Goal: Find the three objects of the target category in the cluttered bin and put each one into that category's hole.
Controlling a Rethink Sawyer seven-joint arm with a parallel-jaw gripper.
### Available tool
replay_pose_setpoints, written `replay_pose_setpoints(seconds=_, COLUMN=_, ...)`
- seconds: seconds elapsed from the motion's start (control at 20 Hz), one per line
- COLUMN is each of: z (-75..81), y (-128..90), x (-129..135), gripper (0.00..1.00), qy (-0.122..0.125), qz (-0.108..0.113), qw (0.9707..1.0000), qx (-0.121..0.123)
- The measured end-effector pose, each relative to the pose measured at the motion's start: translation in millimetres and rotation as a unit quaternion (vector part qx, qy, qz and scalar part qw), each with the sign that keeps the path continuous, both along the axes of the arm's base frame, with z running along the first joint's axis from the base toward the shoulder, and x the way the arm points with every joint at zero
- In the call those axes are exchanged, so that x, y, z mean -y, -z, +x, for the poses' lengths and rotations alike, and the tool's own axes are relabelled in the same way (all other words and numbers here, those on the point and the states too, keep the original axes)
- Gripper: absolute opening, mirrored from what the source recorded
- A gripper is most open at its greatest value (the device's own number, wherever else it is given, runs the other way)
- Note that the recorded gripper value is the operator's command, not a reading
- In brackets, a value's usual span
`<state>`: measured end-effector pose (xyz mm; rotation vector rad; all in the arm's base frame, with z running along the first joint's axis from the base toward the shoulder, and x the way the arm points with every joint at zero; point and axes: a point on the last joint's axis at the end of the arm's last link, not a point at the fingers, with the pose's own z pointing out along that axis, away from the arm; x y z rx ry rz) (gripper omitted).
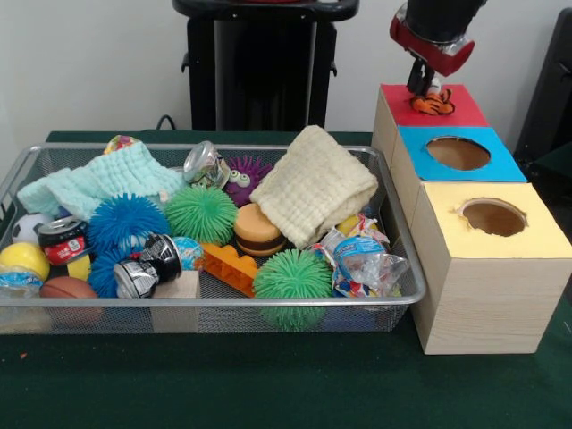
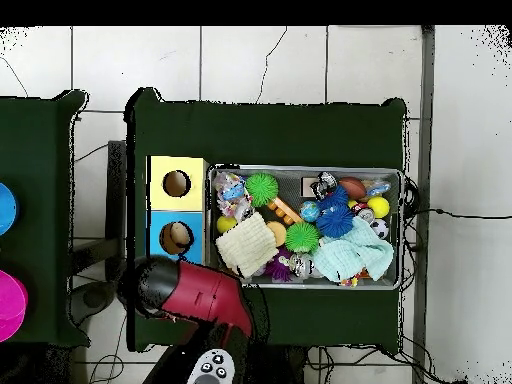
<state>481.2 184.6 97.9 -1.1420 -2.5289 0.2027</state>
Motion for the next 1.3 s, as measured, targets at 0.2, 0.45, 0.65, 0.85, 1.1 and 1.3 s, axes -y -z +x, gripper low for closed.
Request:
replay_pose_setpoints(seconds=0.2, z=0.1, y=-10, x=-6, gripper=0.0, qy=0.004, qz=0.02, qw=0.9995, qx=-0.024)
replay_pose_setpoints(seconds=0.45, z=-3.9, y=-28, x=-14, gripper=0.0, qy=0.007, qz=0.046, qw=0.9969, qx=-0.063)
replay_pose_setpoints(seconds=0.65, z=-2.4, y=-32, x=-14, gripper=0.0, qy=0.011, qz=0.055, qw=0.9956, qx=-0.075)
replay_pose_setpoints(seconds=0.85, z=9.8, y=-28, x=-2, gripper=0.0, qy=0.014, qz=0.052, qw=0.9961, qx=-0.07)
replay_pose_setpoints(seconds=1.1, z=23.2, y=-17, x=13, gripper=0.0, qy=-0.006, qz=0.033, qw=0.9978, qx=-0.057)
replay_pose_setpoints(seconds=1.3, z=30.6, y=-15, x=17, gripper=0.0, qy=-0.034, qz=0.017, qw=0.9983, qx=-0.045)
